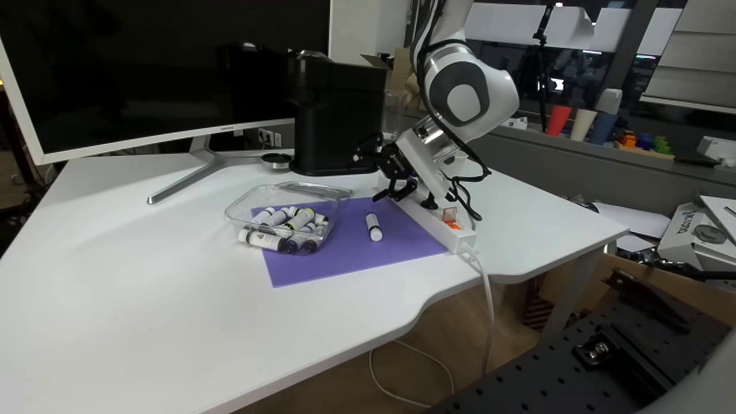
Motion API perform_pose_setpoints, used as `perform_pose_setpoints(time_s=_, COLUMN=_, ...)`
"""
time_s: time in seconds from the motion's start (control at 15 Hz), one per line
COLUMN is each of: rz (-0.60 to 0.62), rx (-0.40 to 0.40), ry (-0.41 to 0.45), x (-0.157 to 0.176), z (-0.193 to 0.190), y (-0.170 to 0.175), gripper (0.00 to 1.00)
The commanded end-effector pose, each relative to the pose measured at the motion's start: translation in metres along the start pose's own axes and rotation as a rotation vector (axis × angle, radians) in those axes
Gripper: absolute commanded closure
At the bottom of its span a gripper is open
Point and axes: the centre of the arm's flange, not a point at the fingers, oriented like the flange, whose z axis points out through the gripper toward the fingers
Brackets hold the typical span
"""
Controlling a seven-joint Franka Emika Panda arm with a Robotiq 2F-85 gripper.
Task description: Close the pack with bottles
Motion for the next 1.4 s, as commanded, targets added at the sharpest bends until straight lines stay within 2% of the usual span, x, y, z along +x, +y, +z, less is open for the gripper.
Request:
perform_pose_setpoints(time_s=0.0, rz=0.017, rx=-0.011, ry=-0.002, x=0.02, z=0.017, y=-0.005, gripper=0.0)
perform_pose_setpoints(time_s=0.27, rz=0.022, rx=-0.022, ry=-0.005, x=0.024, z=0.032, y=-0.008, gripper=0.0)
perform_pose_setpoints(time_s=0.73, rz=-0.017, rx=0.006, ry=-0.022, x=0.028, z=0.054, y=-0.019, gripper=0.0)
perform_pose_setpoints(time_s=1.33, rz=-0.093, rx=0.104, ry=-0.035, x=0.034, z=0.073, y=-0.031, gripper=0.0)
